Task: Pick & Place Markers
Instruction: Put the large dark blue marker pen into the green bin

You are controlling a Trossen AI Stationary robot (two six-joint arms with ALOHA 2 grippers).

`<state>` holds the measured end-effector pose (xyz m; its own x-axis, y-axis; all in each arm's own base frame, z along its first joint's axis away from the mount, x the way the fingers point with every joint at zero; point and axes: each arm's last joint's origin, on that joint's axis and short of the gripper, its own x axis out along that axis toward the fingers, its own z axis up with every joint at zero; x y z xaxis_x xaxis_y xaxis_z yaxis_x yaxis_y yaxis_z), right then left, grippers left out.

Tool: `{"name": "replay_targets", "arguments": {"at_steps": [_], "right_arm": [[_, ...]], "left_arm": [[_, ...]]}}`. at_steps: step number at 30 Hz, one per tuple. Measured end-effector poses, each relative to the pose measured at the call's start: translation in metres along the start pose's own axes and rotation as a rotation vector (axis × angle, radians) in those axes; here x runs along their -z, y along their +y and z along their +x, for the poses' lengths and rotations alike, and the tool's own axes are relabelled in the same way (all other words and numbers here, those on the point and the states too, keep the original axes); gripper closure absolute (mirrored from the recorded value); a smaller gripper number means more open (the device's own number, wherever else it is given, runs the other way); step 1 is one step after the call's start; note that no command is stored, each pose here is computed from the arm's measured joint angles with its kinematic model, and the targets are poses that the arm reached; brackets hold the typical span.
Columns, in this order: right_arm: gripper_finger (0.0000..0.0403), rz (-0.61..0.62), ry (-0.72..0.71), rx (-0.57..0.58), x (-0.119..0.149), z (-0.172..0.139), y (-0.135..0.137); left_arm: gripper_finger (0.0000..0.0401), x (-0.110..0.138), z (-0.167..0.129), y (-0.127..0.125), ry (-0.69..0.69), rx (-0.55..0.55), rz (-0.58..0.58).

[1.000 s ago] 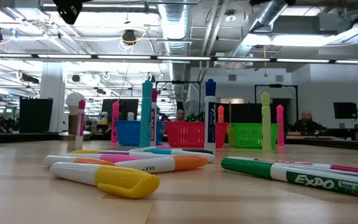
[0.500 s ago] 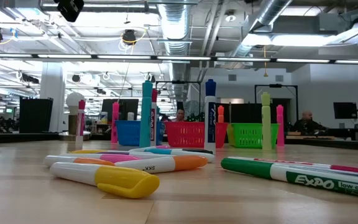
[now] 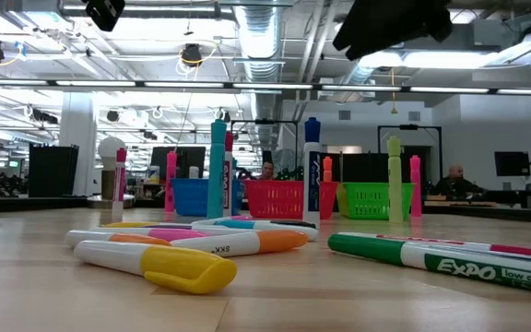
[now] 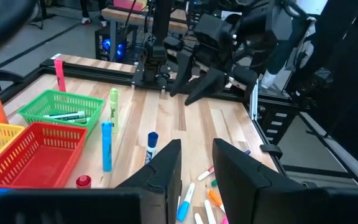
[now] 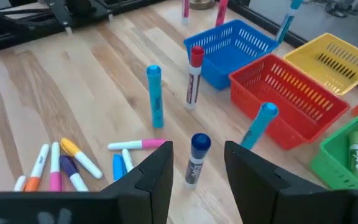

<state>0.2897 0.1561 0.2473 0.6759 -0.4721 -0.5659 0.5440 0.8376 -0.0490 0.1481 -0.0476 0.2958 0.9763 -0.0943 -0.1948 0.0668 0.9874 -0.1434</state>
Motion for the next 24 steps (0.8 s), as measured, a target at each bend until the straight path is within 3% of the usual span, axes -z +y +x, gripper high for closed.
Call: {"name": "replay_targets", "arguments": {"at_steps": [5, 17, 24], "right_arm": [[0.026, -0.096, 0.067, 0.039, 0.008, -0.003, -0.007], [0.0291, -0.155, 0.072, 0.109, -0.008, -0.053, -0.071], [0.0303, 0.052, -0.03, -0.026, 0.032, -0.06, -0.096]], "left_arm": [[0.031, 0.0, 0.0, 0.0, -0.001, 0.001, 0.0], [0.031, -0.004, 0.0, -0.001, -0.038, 0.007, -0.01], [0.031, -0.006, 0.0, -0.001, -0.057, 0.007, -0.015]]}}
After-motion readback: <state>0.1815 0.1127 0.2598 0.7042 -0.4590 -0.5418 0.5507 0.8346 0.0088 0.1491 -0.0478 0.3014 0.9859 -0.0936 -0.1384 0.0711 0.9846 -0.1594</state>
